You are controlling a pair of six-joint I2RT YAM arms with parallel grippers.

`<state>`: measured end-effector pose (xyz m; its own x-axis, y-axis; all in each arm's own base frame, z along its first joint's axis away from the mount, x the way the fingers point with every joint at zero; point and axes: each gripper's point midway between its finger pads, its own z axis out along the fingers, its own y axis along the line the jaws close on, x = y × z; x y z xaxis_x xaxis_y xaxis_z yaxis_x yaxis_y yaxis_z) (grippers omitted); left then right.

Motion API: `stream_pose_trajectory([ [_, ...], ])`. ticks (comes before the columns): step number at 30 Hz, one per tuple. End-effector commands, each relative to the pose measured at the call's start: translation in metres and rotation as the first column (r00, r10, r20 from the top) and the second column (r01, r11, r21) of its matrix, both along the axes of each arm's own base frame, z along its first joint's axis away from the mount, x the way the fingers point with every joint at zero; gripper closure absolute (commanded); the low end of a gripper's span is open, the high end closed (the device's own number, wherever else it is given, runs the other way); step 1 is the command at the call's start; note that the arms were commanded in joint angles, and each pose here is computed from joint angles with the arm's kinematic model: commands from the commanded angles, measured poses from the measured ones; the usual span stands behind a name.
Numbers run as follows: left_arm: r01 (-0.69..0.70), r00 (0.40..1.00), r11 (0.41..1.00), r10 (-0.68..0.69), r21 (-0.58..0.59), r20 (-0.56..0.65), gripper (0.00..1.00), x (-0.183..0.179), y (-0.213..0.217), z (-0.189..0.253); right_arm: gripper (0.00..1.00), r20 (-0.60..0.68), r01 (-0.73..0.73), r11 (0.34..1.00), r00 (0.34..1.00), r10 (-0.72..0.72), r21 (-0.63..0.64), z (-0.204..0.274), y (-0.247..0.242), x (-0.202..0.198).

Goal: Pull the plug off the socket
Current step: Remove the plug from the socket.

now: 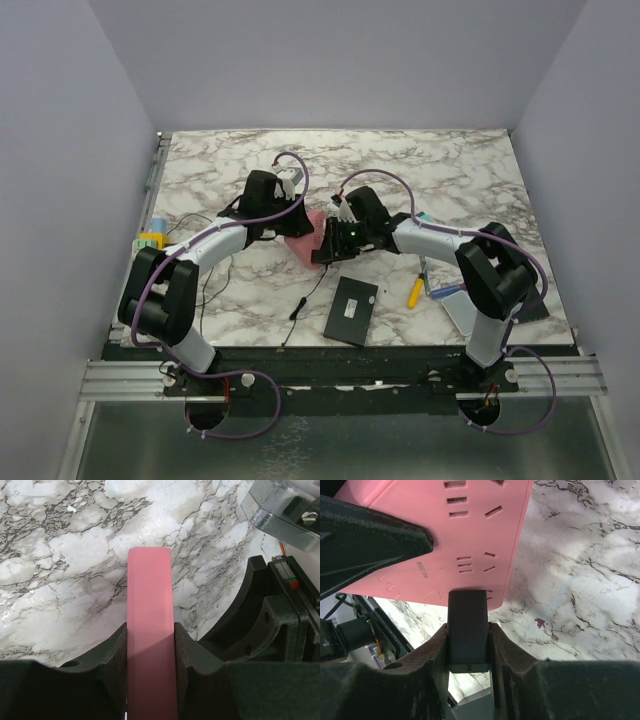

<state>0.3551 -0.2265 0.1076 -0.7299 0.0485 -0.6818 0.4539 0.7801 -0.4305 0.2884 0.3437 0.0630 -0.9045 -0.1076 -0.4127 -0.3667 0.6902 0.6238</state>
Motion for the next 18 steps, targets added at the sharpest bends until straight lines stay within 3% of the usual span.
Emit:
stream_pose_trajectory([
  [1, 0.010, 1.000, 0.995, -0.007, 0.098, -0.024, 1.00, -0.009, 0.016, -0.018, 1.00, 0.030, 0.152, 0.963, 0.988, -0.149, -0.221, -0.030, -0.037, 0.017],
  [18, 0.008, 1.000, 0.995, -0.006, 0.100, -0.025, 1.00, -0.009, 0.017, -0.018, 1.00, 0.032, 0.098, 0.988, 0.995, -0.095, -0.123, -0.026, -0.023, 0.010],
])
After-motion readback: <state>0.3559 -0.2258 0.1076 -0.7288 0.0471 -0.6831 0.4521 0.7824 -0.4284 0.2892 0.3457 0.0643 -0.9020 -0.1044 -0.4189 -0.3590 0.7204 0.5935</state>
